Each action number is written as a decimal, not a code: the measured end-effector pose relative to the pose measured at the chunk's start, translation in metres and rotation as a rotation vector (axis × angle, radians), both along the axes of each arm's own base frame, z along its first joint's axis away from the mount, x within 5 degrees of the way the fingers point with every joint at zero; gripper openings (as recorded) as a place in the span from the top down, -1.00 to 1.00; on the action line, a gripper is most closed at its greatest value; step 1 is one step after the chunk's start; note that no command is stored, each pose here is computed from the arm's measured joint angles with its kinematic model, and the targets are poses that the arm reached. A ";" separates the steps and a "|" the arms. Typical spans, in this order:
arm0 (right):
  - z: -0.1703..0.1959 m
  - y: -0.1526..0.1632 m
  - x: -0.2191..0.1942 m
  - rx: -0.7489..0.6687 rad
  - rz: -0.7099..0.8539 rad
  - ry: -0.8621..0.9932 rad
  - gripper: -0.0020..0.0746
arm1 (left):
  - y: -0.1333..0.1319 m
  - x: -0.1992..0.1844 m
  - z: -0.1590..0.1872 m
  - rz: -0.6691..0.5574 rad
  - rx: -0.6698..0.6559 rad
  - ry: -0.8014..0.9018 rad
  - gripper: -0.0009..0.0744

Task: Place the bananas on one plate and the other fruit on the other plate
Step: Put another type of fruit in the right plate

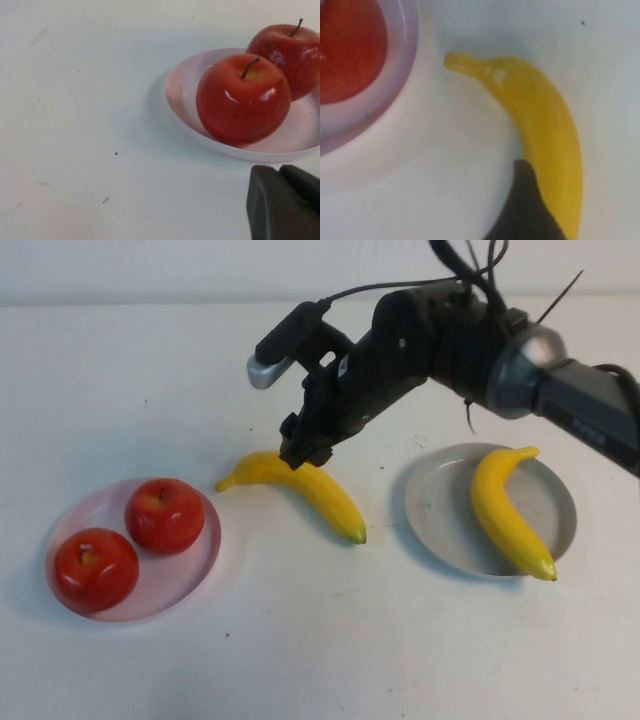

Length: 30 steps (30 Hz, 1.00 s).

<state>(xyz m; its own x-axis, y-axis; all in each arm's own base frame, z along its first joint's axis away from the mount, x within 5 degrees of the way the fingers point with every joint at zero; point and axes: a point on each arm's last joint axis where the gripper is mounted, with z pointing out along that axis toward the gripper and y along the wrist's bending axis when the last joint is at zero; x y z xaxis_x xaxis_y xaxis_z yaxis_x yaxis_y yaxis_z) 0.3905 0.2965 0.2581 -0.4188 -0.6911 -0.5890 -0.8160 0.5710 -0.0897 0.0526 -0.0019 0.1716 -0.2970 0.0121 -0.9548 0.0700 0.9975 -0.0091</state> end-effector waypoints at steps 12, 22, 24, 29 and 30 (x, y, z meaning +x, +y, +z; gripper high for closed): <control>-0.060 0.027 0.025 -0.135 0.086 0.001 -0.17 | 0.000 0.000 0.000 0.000 0.000 0.000 0.97; -0.071 0.025 0.027 -0.191 0.098 0.004 -0.16 | 0.000 0.000 0.000 0.000 0.000 0.000 0.97; -0.075 0.025 0.028 -0.198 0.099 0.014 -0.16 | 0.000 0.000 0.000 0.000 0.000 0.000 0.97; -0.075 0.025 0.028 -0.198 0.099 0.014 -0.02 | 0.000 0.000 0.000 0.000 0.000 0.000 0.97; -0.074 0.025 0.028 -0.197 0.099 0.013 0.07 | 0.000 0.000 0.000 0.000 0.000 0.000 0.97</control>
